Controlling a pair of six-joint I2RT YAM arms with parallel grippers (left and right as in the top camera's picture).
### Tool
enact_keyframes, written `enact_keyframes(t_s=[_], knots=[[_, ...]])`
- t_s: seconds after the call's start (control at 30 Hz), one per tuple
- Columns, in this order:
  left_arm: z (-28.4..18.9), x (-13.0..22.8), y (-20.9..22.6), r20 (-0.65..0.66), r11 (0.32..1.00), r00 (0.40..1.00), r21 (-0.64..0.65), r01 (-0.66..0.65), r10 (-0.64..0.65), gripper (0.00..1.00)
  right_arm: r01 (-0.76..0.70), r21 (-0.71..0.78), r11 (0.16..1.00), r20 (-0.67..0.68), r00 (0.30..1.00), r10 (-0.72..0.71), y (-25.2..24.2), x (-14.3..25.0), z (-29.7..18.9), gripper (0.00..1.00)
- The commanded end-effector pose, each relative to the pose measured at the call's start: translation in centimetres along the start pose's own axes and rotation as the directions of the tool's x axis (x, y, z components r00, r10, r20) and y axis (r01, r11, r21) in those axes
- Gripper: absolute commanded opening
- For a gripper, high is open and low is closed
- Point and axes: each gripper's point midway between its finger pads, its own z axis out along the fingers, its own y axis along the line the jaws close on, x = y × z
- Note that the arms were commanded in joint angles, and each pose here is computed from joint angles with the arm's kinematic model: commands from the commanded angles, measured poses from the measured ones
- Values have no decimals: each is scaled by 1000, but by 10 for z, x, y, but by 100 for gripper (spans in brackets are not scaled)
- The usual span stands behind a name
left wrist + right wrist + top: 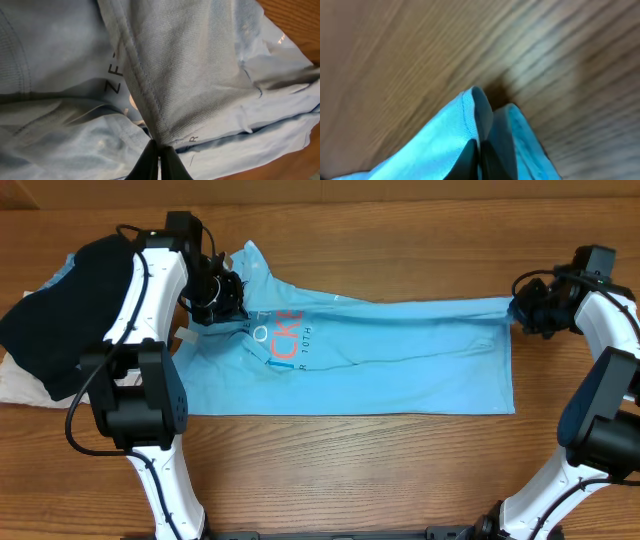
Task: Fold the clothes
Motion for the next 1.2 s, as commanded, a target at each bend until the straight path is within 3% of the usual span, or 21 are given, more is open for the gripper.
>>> enact_keyframes(t_s=[0.0,0.23,0.3,0.33,0.37,0.4,0.5,0.63,0.73,0.8,1.17], knots=[[-18,-1,-10,33,998,998,13,-62,61,4,-3,78,997,27,1000,1,-12,-4,-13,4],[-19,19,4,-44,998,999,-51,-26,24,4,-24,137,990,-41,999,30,-24,14,-15,9],[-19,24,9,-62,996,998,-84,-19,14,4,-28,167,986,-54,998,37,-30,19,-16,24],[-20,26,12,-70,995,998,-100,-16,9,4,-29,180,983,-59,997,40,-33,20,-16,43],[-20,28,14,-75,994,997,-109,-15,6,4,-31,195,980,-63,997,44,-36,22,-17,56],[-20,29,14,-82,994,997,-111,-16,7,4,-32,207,978,-72,996,48,-38,25,-18,58],[-21,34,15,-100,993,995,-113,-26,15,4,-33,195,980,-71,996,48,-36,24,-17,58],[-21,38,16,-116,993,993,-114,-35,21,4,64,-1,998,-52,997,-64,0,12,-13,57],[-21,37,16,-114,993,993,-113,-39,26,4,83,-26,996,-29,996,-84,8,8,-11,37],[-21,36,16,-111,993,993,-113,-41,28,4,105,-27,994,-40,994,-106,11,12,-7,33],[-20,33,14,-100,993,994,-107,-44,34,4,118,67,991,-2,993,-118,-3,11,12,44]])
